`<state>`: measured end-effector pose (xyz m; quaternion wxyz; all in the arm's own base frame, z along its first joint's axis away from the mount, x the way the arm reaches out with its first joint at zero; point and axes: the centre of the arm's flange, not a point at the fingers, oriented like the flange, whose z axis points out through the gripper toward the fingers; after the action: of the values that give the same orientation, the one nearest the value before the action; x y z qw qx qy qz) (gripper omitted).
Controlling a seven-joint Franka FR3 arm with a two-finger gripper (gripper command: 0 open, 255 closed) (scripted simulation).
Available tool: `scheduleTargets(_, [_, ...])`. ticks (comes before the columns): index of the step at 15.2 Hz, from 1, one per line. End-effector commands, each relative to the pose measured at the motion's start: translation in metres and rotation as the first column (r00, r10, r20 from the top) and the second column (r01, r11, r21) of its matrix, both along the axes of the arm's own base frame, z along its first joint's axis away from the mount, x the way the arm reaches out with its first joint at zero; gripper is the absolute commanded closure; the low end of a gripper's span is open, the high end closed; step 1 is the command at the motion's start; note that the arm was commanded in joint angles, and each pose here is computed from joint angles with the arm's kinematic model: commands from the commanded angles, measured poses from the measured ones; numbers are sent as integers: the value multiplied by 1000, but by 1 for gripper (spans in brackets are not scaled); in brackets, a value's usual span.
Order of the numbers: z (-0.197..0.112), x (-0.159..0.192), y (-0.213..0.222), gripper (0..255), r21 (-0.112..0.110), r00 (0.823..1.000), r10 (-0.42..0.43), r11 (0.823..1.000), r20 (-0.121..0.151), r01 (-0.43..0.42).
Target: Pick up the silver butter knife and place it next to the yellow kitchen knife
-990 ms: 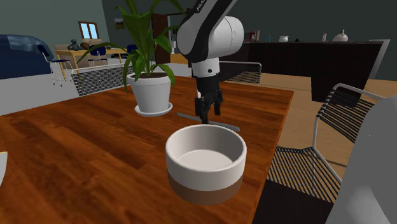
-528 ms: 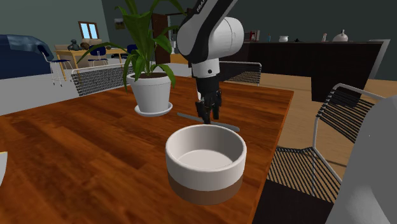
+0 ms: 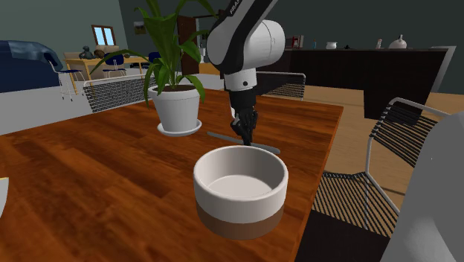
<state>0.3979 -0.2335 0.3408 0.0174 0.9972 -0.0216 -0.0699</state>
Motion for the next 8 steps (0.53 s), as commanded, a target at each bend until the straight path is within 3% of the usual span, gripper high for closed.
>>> scheduleTargets(1, [0,0,0,255,0,1000,0,1000,0,0])
scheduleTargets(8, [37,0,0,255,0,1000,0,1000,0,0])
